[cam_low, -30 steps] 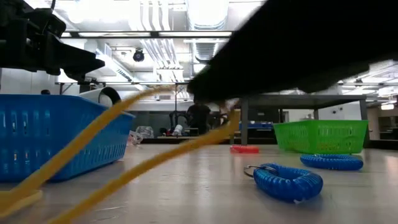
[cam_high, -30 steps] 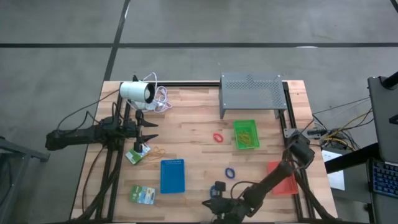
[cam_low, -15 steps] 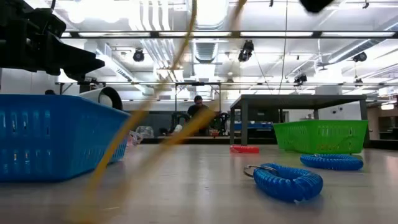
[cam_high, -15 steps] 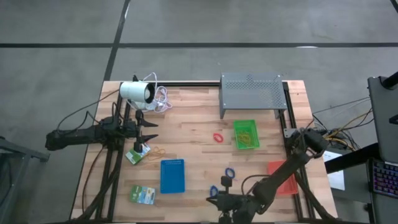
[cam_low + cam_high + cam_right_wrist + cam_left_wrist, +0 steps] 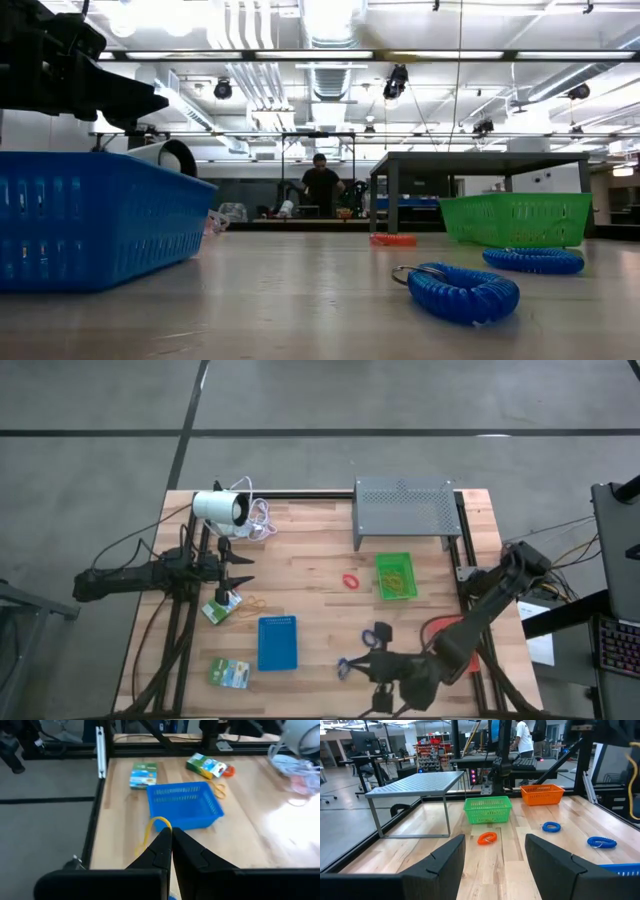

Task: Pick & Place Office Desk Supplies
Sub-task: Put the yellow rubber band into the green bin

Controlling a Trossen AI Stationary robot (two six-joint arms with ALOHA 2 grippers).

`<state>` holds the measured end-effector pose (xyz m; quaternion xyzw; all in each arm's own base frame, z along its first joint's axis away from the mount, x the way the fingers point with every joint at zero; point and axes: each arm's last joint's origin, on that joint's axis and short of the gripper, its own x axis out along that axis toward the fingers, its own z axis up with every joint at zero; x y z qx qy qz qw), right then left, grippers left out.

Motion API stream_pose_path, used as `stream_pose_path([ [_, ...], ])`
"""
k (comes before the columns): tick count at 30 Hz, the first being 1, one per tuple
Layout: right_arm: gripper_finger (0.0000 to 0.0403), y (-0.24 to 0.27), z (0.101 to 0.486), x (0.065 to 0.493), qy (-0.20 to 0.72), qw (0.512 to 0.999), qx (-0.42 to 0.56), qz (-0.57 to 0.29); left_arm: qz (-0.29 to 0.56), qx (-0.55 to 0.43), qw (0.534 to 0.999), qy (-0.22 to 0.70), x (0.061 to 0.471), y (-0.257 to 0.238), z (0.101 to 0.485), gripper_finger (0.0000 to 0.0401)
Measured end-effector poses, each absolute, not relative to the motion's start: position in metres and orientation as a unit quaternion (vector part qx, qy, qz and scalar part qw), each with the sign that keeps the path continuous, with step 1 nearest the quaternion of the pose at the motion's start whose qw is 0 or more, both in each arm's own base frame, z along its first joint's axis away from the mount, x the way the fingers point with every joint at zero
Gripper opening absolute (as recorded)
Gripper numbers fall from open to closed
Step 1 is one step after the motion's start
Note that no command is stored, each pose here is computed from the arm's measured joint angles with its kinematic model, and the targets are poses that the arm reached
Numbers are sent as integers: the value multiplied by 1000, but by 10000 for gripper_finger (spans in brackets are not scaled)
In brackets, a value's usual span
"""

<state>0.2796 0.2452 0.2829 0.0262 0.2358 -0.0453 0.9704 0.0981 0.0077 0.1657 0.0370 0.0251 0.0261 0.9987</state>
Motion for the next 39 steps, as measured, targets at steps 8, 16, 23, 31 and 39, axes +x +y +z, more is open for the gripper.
stream_pose_path([
  [8, 8, 220, 304, 254, 275, 958, 45, -72, 26, 37, 999, 25, 98, 8, 166, 212],
  [16, 8, 191, 326, 222, 328, 939, 66, -80, 26, 37, 999, 25, 98, 8, 166, 212],
  [23, 8, 165, 347, 193, 356, 925, 104, -81, 26, 37, 999, 25, 98, 8, 166, 212],
  [31, 8, 139, 358, 167, 378, 911, 123, -110, 26, 37, 999, 25, 98, 8, 166, 212],
  [39, 8, 116, 359, 153, 401, 889, 140, -174, 26, 37, 999, 25, 98, 8, 166, 212],
])
